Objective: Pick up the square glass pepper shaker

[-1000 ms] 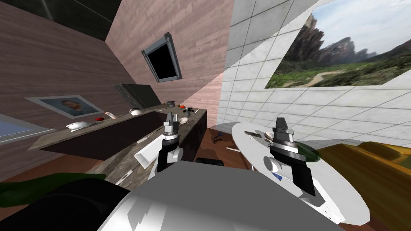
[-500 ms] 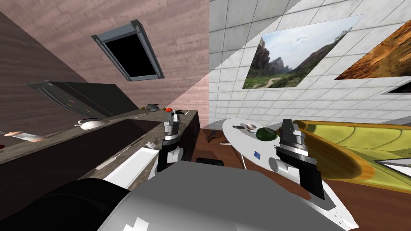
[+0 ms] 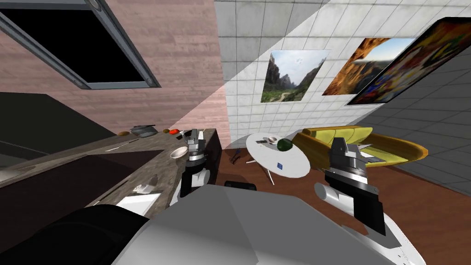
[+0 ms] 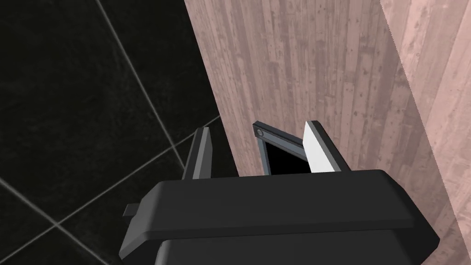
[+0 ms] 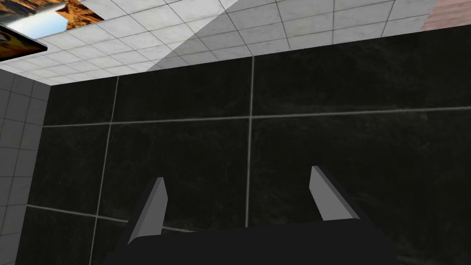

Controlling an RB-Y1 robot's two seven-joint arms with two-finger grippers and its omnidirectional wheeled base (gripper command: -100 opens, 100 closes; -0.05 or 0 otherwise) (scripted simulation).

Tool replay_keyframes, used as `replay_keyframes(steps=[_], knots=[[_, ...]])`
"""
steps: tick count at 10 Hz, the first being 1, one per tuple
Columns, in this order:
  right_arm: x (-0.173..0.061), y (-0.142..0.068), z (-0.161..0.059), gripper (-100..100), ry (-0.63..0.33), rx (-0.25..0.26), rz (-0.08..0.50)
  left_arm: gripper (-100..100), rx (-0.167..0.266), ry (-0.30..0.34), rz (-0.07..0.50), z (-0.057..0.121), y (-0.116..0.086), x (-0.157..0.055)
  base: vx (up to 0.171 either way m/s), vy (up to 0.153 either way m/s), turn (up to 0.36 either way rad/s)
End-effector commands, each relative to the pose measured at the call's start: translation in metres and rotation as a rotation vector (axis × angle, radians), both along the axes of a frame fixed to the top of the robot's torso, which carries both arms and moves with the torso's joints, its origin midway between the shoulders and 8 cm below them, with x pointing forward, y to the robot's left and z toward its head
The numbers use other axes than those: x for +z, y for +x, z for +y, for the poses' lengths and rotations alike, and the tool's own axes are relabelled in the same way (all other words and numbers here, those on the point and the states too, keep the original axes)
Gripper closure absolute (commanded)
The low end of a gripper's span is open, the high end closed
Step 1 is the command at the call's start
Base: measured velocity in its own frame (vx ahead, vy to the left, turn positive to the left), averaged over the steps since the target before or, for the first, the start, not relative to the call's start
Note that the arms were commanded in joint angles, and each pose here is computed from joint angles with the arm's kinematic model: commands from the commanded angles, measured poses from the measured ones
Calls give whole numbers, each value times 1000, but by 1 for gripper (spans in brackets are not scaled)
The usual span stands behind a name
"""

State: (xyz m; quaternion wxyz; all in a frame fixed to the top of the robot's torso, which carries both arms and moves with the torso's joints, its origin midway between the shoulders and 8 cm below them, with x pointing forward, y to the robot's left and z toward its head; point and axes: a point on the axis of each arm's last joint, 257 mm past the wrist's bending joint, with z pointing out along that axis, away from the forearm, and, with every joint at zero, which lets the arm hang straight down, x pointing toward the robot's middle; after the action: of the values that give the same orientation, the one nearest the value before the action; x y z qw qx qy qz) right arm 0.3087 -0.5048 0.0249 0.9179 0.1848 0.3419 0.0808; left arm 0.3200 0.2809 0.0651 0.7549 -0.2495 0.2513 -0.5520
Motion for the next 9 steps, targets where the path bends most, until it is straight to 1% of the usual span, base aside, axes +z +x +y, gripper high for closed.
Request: replay_keyframes(steps=[1,2,3,4,5,6,7,8,9], knots=[[1,-2,-5,-100,-10,-22,5,0,0,0,0,0,0,0,10,-14,-381],[1,-2,-5,-100,-10,-22,5,0,0,0,0,0,0,0,2,-3,-342],[0,-11,-29,-100,-36,-107,24,0,0,0,0,0,0,0,21,-15,-433],[2,-14,-32,-100,-49,-127,27,0,0,0,0,0,0,0,32,-19,-520],[2,-14,-32,-100,-49,-127,27,0,0,0,0,0,0,0,19,-10,-461],[0,-24,-55,-100,-68,-207,46,0,0,0,0,0,0,0,31,-15,-416],[3,-28,-59,-100,-87,-235,51,0,0,0,0,0,0,0,35,-16,-460],[3,-28,-59,-100,-87,-235,51,0,0,0,0,0,0,0,20,-8,-463],[3,-28,-59,-100,-87,-235,51,0,0,0,0,0,0,0,6,0,-328]])
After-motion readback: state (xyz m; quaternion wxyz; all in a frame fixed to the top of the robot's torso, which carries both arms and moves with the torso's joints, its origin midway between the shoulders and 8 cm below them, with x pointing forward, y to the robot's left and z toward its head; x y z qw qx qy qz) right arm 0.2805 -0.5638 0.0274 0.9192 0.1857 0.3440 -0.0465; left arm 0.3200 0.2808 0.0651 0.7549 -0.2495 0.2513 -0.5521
